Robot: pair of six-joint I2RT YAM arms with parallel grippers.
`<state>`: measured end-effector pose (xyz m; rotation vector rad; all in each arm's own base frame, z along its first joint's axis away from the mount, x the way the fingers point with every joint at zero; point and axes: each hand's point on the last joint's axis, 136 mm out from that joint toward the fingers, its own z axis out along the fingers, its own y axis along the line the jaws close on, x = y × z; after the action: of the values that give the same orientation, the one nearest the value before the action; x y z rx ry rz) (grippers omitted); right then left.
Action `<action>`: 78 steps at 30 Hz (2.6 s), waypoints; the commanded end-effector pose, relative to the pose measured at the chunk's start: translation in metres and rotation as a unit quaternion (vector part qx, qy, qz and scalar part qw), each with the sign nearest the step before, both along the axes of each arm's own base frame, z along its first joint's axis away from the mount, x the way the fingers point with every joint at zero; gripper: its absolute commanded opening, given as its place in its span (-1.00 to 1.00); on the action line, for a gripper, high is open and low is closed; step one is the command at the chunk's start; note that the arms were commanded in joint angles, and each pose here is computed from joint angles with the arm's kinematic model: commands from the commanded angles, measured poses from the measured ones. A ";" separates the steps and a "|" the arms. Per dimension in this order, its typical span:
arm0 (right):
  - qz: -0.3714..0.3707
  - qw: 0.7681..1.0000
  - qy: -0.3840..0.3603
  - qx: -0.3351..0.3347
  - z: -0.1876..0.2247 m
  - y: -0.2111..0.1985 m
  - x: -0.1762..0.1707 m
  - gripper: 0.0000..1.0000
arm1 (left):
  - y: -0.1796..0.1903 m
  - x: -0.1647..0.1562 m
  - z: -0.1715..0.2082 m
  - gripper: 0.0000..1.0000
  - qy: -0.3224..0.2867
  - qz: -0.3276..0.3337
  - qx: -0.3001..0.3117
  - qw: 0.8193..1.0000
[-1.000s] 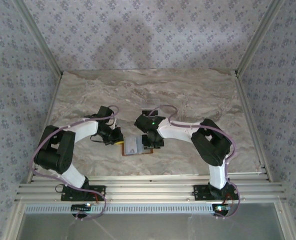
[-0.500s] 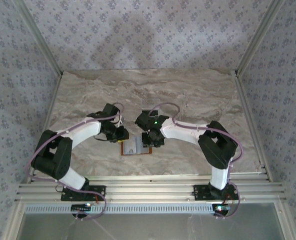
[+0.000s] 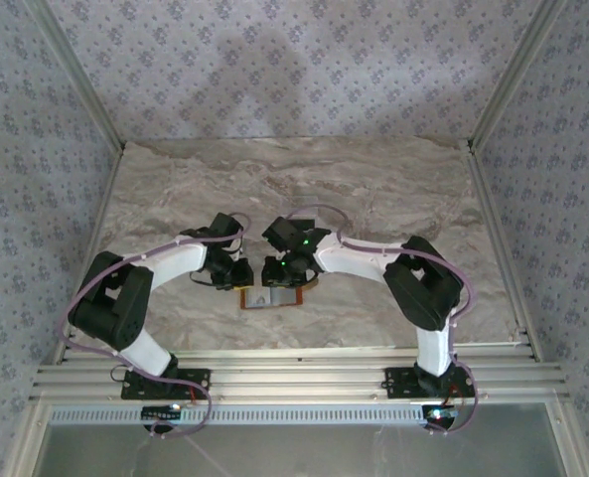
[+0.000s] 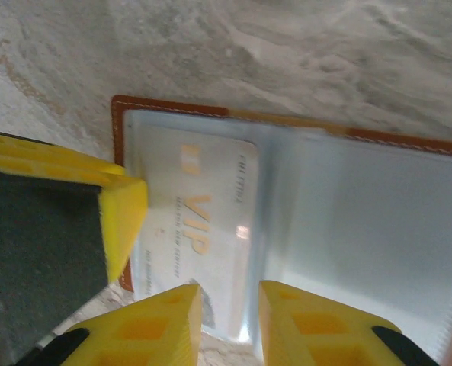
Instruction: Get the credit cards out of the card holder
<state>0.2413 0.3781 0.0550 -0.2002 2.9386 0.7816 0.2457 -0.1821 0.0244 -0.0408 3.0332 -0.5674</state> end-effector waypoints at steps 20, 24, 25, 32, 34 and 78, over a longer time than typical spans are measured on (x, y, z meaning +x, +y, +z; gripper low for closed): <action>-0.016 0.999 0.018 -0.032 -0.030 -0.010 0.003 -0.50 | 0.012 -0.009 -0.014 -0.58 0.016 -0.003 0.033 0.999; -0.016 0.999 0.015 -0.037 -0.029 -0.012 0.002 -0.50 | 0.013 -0.008 -0.014 -0.54 0.015 -0.001 0.036 0.999; -0.016 0.999 0.016 -0.038 -0.030 -0.012 0.002 -0.50 | 0.014 -0.008 -0.014 -0.52 0.015 -0.001 0.036 0.999; -0.019 0.998 0.009 -0.053 -0.028 -0.018 0.004 -0.51 | 0.012 -0.005 -0.007 -0.50 0.009 -0.001 0.033 0.999; -0.019 0.998 0.010 -0.057 -0.029 -0.019 0.003 -0.51 | 0.012 -0.005 -0.005 -0.49 0.008 -0.001 0.034 0.999; -0.003 0.999 0.027 -0.033 -0.032 -0.006 -0.006 -0.53 | -0.019 -0.006 0.013 -0.53 0.012 -0.008 -0.043 0.999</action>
<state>0.2403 0.3716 0.0319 -0.1577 2.9916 0.7049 0.2414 -0.1919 0.0350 -0.0297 3.0237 -0.6493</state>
